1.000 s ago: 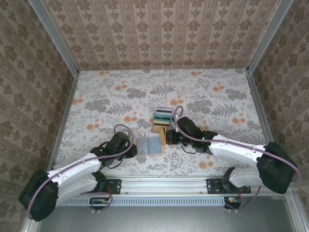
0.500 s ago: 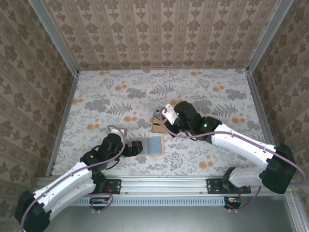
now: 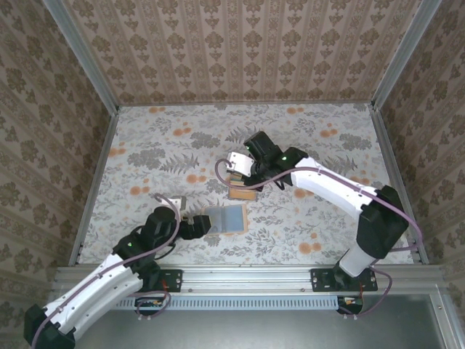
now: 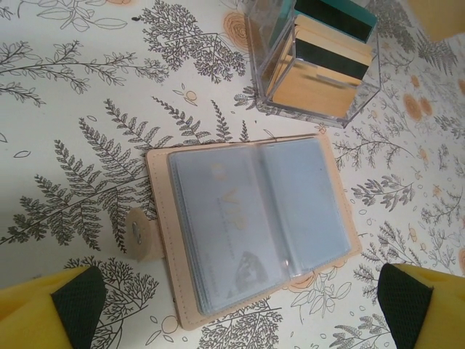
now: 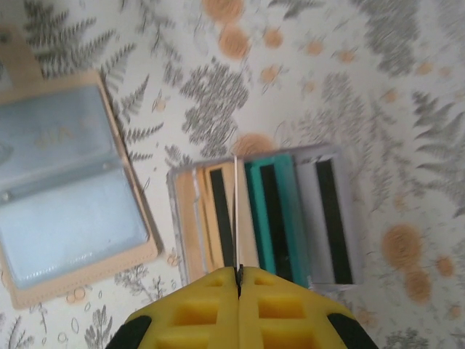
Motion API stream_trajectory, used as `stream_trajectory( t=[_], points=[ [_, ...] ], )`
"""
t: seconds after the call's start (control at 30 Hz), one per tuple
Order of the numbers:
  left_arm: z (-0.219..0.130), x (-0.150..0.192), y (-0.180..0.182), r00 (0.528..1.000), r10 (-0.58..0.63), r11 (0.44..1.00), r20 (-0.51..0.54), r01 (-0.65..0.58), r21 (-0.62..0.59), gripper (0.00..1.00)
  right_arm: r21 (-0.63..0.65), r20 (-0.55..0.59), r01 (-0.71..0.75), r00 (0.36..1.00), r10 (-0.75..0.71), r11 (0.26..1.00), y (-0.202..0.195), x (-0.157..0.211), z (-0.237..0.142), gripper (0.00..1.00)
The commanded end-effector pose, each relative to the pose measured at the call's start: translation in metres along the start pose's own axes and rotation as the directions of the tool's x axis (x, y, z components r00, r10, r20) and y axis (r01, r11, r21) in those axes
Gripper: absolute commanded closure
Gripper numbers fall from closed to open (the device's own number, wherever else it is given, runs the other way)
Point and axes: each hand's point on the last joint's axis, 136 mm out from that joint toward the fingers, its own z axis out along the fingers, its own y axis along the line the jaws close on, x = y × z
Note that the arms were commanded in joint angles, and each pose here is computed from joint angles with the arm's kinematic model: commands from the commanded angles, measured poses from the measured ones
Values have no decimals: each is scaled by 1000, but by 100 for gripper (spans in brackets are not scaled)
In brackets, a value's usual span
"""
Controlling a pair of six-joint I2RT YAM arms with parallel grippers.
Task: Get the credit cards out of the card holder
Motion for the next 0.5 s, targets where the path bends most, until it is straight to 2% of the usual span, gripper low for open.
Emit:
stream_trajectory(
  t=[0.0, 0.47],
  points=[
    [-2, 4, 10, 1000, 23, 999, -3, -23, -39, 0, -90, -23, 36, 999, -38, 995, 6, 0, 2, 100],
    [-1, 6, 16, 1000, 14, 999, -3, -14, -49, 0, -195, -98, -43, 995, 24, 980, 3, 21, 39, 100]
  ],
)
